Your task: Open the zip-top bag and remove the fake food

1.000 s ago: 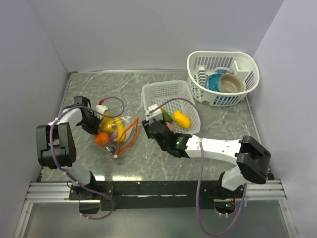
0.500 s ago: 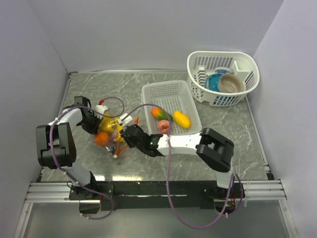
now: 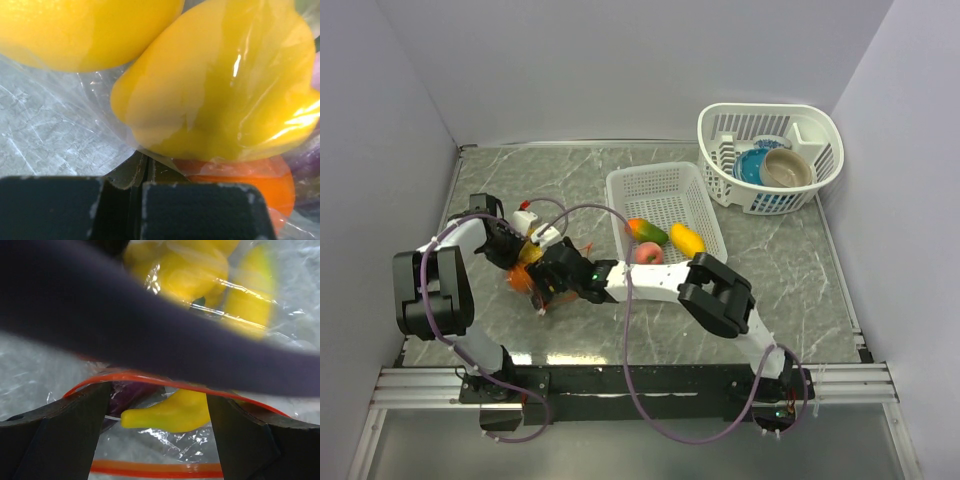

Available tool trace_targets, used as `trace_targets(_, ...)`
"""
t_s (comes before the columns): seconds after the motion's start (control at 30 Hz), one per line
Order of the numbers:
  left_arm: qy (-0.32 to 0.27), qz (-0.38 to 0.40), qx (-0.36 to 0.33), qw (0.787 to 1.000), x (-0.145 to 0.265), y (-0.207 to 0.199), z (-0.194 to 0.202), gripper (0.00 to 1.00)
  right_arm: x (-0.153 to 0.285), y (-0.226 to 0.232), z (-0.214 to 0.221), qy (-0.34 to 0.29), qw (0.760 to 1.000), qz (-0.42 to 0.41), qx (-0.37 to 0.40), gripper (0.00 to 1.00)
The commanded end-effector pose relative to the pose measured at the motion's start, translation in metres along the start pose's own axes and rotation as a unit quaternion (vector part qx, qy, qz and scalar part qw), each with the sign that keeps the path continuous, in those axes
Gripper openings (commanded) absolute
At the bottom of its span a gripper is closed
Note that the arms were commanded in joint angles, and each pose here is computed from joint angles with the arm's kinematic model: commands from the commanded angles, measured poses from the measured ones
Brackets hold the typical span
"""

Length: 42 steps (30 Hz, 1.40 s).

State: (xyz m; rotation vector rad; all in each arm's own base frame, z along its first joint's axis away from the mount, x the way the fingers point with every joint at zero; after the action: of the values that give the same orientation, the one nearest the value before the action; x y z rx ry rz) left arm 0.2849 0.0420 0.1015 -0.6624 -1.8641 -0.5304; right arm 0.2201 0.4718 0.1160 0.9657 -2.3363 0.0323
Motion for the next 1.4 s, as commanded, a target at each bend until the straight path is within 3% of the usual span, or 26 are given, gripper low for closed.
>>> trace_targets(0.0, -0.012, 0.002, -0.006, 1.000, 0.001, 0.001, -0.006, 0.01, -0.014, -0.005, 0.010, 0.030, 0.999, 0.031, 0.004, 0.85)
trace_targets(0.2, -0.010, 0.000, -0.008, 1.000, 0.002, 0.001, -0.005, 0.01, -0.013, -0.021, 0.030, 0.046, 0.996, 0.076, 0.007, 0.82)
trace_targets(0.43, -0.012, 0.006, -0.004, 1.000, 0.000, 0.001, -0.006, 0.01, 0.021, -0.048, 0.050, 0.042, 0.992, 0.122, 0.017, 0.79)
trace_targets(0.87, -0.013, 0.005, -0.006, 1.000, 0.004, 0.000, -0.006, 0.01, 0.028, -0.061, 0.049, 0.054, 0.986, 0.156, 0.021, 0.74)
trace_targets(0.97, -0.017, 0.003, -0.008, 1.000, 0.006, 0.001, -0.007, 0.01, 0.022, -0.059, 0.052, 0.066, 0.986, 0.149, 0.019, 0.70)
trace_targets(1.1, -0.015, 0.003, -0.009, 1.000, 0.005, 0.000, -0.006, 0.01, 0.025, -0.058, 0.051, 0.060, 0.988, 0.145, 0.014, 0.58)
trace_targets(1.17, -0.014, 0.006, -0.009, 1.000, 0.003, 0.000, -0.005, 0.01, 0.028, -0.056, 0.046, 0.048, 0.989, 0.137, 0.017, 0.58)
trace_targets(1.3, -0.017, 0.010, -0.007, 1.000, 0.001, -0.001, -0.006, 0.01, 0.028, -0.051, 0.025, 0.038, 0.989, 0.139, 0.028, 0.72)
trace_targets(1.37, -0.018, 0.011, -0.005, 1.000, 0.002, -0.001, -0.006, 0.01, 0.025, -0.050, 0.020, 0.033, 0.988, 0.144, 0.035, 0.72)
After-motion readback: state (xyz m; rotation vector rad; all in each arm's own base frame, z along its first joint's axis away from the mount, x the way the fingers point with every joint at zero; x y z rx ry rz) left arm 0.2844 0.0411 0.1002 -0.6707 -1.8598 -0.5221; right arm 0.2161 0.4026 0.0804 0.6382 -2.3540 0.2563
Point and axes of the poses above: each gripper's point midway between its finger pads, its own x axis back along the fingers, its own y axis along the line the jaws close on, z = x × y, the point moved 8 cm from there along x, back along the fingers, and after that the axes turned 8 degrees about -x, right-handed, at the moved point
